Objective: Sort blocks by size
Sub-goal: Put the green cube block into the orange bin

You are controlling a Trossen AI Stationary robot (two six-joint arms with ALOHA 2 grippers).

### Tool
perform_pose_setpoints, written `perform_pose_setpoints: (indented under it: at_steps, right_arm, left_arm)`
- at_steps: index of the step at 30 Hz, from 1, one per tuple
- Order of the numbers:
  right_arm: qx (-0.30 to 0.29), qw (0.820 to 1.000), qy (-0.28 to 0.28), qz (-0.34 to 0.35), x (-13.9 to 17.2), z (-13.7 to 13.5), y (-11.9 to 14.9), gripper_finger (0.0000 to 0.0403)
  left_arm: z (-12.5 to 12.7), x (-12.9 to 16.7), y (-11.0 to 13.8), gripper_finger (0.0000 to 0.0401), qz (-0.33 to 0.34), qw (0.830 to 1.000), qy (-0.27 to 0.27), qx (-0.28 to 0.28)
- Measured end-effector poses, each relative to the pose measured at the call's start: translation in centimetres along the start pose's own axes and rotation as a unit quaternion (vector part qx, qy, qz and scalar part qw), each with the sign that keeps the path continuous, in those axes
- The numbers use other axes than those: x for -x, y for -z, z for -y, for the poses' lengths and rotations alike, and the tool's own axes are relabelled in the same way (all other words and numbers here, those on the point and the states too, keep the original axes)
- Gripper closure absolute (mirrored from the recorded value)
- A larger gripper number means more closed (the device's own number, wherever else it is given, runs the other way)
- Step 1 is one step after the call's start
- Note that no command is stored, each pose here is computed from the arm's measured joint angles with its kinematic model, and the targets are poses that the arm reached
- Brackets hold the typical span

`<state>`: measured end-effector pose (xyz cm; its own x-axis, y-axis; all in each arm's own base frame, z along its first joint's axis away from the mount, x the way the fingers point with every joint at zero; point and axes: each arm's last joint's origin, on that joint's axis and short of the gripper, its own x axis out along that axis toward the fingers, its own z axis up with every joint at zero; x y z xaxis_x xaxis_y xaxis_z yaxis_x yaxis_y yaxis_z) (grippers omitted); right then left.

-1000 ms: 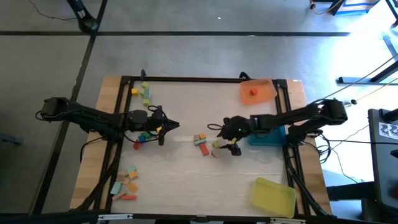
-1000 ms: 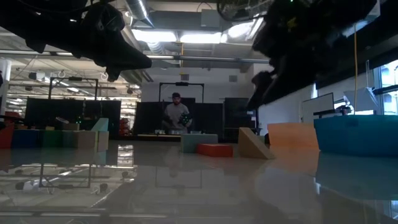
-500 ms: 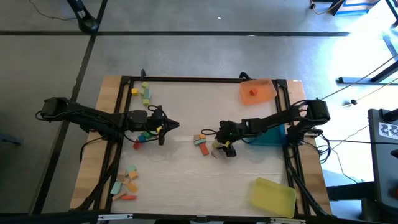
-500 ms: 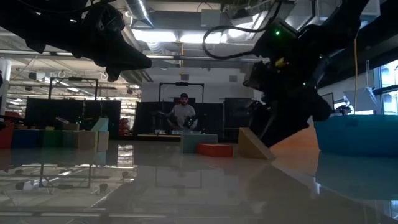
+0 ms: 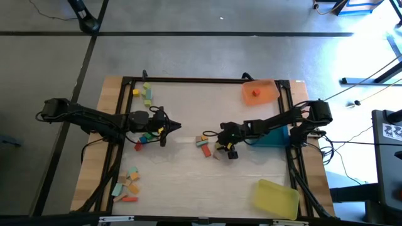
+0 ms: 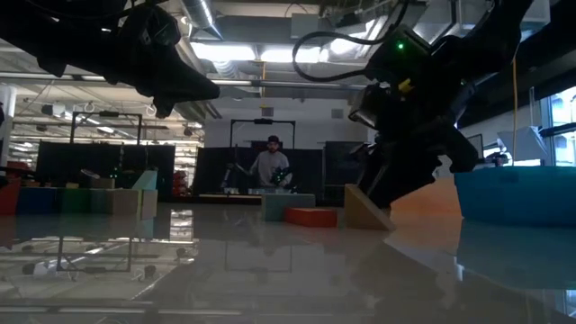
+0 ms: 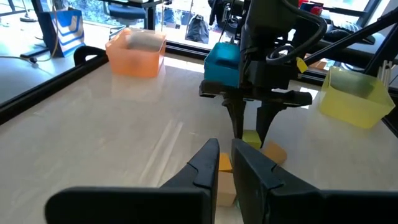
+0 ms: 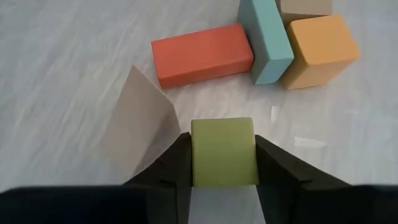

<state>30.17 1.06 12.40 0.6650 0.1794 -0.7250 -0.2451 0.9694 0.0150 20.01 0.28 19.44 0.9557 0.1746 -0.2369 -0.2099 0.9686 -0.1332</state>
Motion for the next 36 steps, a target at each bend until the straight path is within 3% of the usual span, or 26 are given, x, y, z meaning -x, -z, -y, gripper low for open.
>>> perform_pose_setpoints:
  at_steps: [9,17,22,26,36]
  right_arm:
    - [-0.019,1.000,0.009,0.012,2.0,-0.1,-1.2,0.0258]
    - [-0.006,0.991,0.134,-0.010,8.2,0.4,-3.3,0.0271]
    - [-0.042,0.981,0.189,-0.005,12.3,2.3,-3.0,0.0262]
    - [-0.088,0.966,0.242,-0.018,14.9,4.6,-1.8,0.0270]
    - [-0.225,0.905,0.353,-0.068,18.9,10.8,2.6,0.0265]
  left_arm:
    - [0.0,0.0,0.0,0.0370,0.000,1.000,0.000,0.000]
    - [0.0,0.0,-0.1,0.0370,0.001,1.000,0.000,0.000]
    - [0.0,0.0,-0.1,0.0370,0.003,1.000,0.000,0.000]
    - [0.0,0.0,-0.1,0.0370,0.003,1.000,0.000,0.000]
    - [0.0,0.0,-0.1,0.0370,0.004,1.000,0.000,-0.001]
